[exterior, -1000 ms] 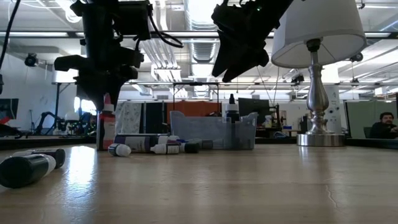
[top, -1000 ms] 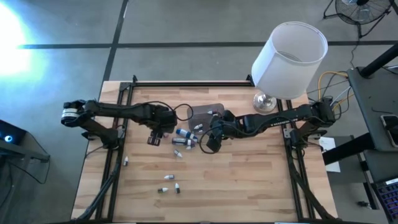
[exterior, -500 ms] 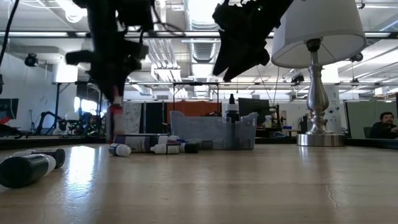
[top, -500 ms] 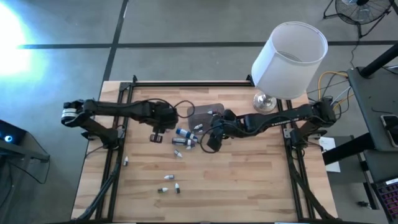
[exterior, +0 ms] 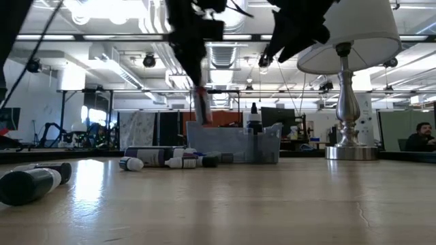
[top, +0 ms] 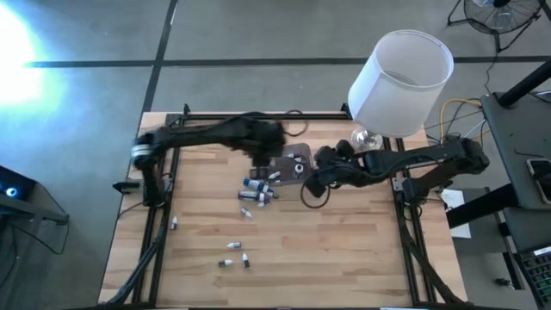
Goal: Pick & Place food coloring
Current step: Put the large pink food coloring bottle into the bin
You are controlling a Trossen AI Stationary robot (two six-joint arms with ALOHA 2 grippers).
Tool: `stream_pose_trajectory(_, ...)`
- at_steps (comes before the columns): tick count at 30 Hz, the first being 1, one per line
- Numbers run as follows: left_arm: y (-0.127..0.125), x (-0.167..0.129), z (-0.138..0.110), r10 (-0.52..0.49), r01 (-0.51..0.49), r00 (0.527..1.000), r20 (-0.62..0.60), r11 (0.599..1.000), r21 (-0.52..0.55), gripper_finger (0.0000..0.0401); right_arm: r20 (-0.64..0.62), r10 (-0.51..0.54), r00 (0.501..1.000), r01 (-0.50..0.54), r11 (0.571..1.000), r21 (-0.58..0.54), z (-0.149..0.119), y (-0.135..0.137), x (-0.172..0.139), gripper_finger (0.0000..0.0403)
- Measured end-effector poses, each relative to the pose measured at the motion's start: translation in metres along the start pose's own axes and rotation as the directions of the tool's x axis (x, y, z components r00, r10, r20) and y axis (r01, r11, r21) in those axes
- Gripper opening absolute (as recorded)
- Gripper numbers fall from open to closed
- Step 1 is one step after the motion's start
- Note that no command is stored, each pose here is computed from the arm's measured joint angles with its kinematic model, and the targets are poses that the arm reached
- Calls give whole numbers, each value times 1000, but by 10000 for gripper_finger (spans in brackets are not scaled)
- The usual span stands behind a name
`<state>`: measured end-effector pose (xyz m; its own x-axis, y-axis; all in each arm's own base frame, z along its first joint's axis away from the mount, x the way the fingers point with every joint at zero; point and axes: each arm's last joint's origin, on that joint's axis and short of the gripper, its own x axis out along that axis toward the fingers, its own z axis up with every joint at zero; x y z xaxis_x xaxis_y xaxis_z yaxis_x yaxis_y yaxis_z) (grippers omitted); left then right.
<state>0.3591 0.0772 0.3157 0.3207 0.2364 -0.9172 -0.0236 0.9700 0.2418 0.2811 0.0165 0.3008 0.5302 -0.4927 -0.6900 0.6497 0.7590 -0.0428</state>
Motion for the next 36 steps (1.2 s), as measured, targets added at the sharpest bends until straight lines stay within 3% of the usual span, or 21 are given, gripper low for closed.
stream_pose_trajectory(10, 26, 44, 52, 5, -6, 999, -34, 1000, -27, 87, 7, -5, 1000, 5, 999, 31, -14, -16, -13, 224)
stream_pose_trajectory(19, 21, 81, 66, -31, 27, 995, -96, 999, -46, 87, -14, -22, 1000, 23, 997, 68, -39, -35, -13, 224)
stream_pose_trajectory(28, 7, 84, 69, -71, 70, 992, -107, 998, -10, 94, -12, -21, 1000, 22, 995, 93, -53, -46, -13, 224)
stream_pose_trajectory(36, -3, 80, 74, 11, -8, 995, -101, 1000, 30, 134, 9, -10, 1000, 9, 994, 107, -54, -46, -13, 224)
